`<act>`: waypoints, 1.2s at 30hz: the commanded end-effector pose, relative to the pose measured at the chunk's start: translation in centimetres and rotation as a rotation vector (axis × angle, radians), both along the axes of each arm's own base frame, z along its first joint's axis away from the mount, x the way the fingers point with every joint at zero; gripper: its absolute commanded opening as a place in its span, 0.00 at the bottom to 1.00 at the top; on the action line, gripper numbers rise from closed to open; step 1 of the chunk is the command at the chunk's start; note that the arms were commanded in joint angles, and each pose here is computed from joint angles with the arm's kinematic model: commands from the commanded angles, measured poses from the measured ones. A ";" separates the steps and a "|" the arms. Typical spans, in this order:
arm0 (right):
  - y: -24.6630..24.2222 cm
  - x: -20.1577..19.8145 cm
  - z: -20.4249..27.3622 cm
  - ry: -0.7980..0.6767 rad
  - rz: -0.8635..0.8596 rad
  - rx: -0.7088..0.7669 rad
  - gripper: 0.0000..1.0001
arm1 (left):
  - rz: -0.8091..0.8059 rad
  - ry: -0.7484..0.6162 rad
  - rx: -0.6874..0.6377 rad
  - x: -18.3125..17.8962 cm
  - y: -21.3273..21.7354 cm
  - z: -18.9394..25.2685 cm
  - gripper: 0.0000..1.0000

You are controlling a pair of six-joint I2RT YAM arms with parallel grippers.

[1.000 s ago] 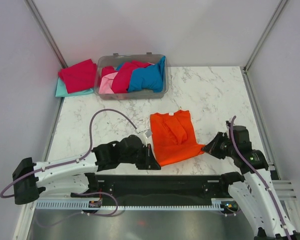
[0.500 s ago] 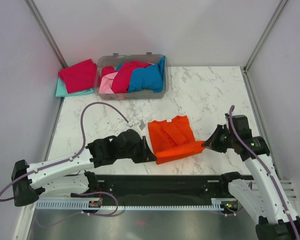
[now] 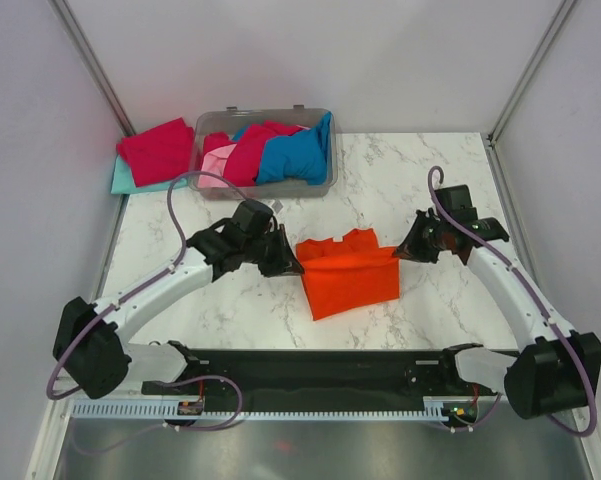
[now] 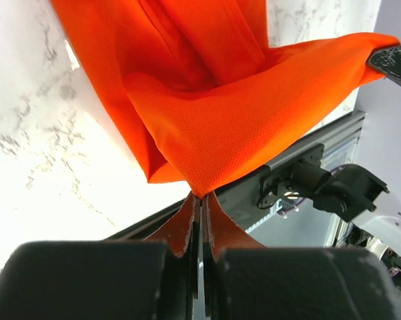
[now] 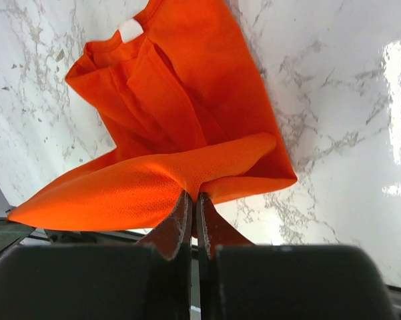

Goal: Fold and stack the t-shirts

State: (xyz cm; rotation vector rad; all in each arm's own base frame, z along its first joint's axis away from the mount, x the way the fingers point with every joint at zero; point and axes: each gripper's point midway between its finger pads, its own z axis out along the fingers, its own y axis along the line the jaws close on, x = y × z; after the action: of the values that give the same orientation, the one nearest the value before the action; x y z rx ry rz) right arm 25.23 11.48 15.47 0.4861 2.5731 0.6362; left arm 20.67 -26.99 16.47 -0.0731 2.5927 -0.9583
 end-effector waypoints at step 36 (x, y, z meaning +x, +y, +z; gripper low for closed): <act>3.3 14.6 2.0 -0.277 0.100 0.012 0.78 | 0.107 0.033 0.099 18.0 6.8 -4.8 0.72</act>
State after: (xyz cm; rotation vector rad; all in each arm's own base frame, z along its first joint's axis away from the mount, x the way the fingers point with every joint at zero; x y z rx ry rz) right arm 42.17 11.86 17.89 0.3203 2.3781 0.5608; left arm 39.20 -21.04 8.41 -0.2985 2.7250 -0.8817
